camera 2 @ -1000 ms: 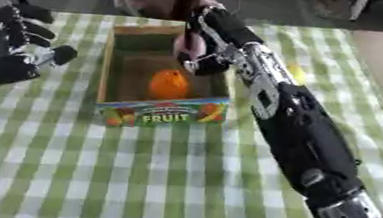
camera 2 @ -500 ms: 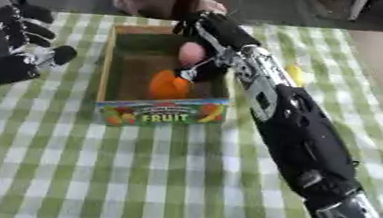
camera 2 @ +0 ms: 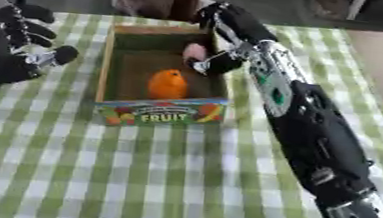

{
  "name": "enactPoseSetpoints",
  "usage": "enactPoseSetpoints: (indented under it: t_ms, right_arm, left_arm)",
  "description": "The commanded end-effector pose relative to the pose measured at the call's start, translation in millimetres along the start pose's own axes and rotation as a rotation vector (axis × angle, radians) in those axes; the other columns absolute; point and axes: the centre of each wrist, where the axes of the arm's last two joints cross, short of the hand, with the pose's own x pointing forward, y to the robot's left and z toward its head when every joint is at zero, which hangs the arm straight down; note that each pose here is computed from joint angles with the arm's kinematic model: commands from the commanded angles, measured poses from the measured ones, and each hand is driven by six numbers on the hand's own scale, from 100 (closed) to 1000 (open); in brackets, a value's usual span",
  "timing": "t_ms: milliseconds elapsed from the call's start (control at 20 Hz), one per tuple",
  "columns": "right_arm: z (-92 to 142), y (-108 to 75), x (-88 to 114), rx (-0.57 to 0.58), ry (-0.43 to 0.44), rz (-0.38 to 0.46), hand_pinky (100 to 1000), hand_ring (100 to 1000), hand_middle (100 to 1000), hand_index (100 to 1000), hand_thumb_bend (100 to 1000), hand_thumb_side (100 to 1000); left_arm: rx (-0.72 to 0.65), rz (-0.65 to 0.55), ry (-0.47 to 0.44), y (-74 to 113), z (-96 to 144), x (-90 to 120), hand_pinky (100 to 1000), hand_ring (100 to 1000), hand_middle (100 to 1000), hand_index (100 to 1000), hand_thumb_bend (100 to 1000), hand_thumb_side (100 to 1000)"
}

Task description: Pick up objects on the table and place them in the box.

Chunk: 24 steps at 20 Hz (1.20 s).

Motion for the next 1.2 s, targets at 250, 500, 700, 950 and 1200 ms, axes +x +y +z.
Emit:
enactPoseSetpoints:
  t_ms: [250,500,700,950,1200]
  right_arm:
    - [8,-25.4,-19,-0.09,0.102,-0.003,665,668,606,773,481,189]
    - [13,-10.9,-32,-0.081,0.194,-0.01,663,667,604,772,478,188]
    - [25,-1.3,-48,-0.067,0.266,-0.008,662,666,604,772,476,189]
    - [39,8.4,-66,-0.053,0.36,-0.015,661,665,602,771,476,189]
    - [52,13.8,-80,-0.043,0.43,-0.012,660,665,602,769,474,188]
  left_arm:
    - [0.018,-0.018,-0.018,8.5,-2,5,633,625,654,723,851,339]
    - [0.021,-0.017,-0.017,9.2,-2,5,633,625,654,723,851,339]
    - [0.023,-0.018,-0.015,9.7,-1,4,633,625,654,723,852,340]
    - [0.025,-0.019,-0.013,10.4,-1,4,634,626,654,723,851,340]
    - [0.027,-0.02,-0.011,11.0,0,3,634,626,654,723,850,340]
